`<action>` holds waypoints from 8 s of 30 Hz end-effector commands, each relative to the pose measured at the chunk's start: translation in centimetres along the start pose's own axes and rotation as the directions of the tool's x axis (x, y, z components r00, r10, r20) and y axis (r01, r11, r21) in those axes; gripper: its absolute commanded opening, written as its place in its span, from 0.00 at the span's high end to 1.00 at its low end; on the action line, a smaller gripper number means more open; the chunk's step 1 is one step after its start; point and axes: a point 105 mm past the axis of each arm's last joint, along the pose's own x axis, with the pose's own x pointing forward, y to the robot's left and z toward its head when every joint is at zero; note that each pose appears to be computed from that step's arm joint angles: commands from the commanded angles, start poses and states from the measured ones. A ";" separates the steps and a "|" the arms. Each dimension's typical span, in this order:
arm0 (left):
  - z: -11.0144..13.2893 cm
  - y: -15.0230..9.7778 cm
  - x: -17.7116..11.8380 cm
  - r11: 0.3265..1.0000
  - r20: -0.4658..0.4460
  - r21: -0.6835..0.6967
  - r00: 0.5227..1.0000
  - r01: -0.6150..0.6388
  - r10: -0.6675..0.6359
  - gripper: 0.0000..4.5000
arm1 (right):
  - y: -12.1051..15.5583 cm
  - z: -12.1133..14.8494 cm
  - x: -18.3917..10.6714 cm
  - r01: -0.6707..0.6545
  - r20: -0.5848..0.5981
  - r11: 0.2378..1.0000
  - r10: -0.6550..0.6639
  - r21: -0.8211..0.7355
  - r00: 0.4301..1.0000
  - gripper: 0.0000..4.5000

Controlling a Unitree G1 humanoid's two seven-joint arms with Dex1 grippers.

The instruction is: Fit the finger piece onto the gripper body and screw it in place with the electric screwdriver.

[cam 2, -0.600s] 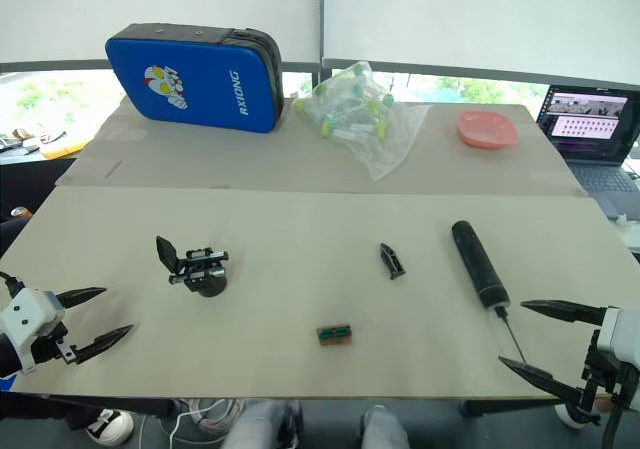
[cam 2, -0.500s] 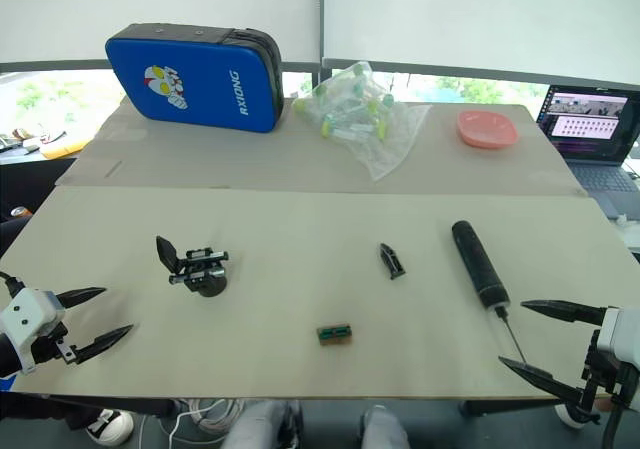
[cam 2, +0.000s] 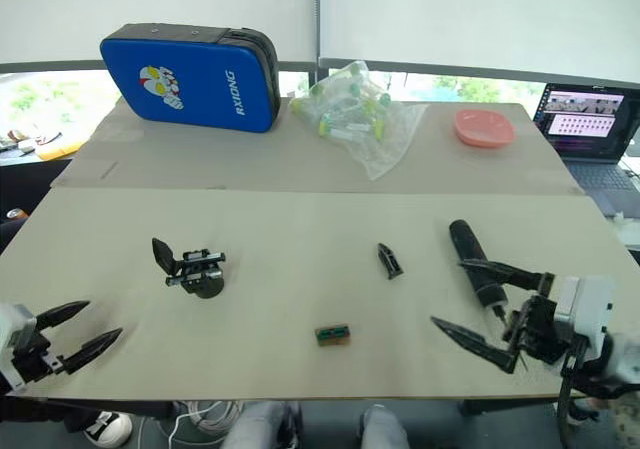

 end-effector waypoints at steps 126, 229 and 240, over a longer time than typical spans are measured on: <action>9.0 -22.3 19.8 0.803 0.181 0.187 0.784 0.565 -0.594 0.04 | 4.3 0.8 0.7 -0.001 -0.023 0.999 0.000 -0.054 1.000 0.00; 18.9 -10.7 12.3 0.635 0.269 0.339 0.576 0.694 -0.772 0.01 | -4.6 -1.6 2.6 0.297 -0.457 0.945 -0.205 0.137 0.865 0.00; 20.4 -11.0 13.7 0.627 0.261 0.403 0.572 0.667 -0.777 0.01 | -8.1 -6.8 7.0 0.412 -0.853 0.878 -0.009 0.244 0.522 0.00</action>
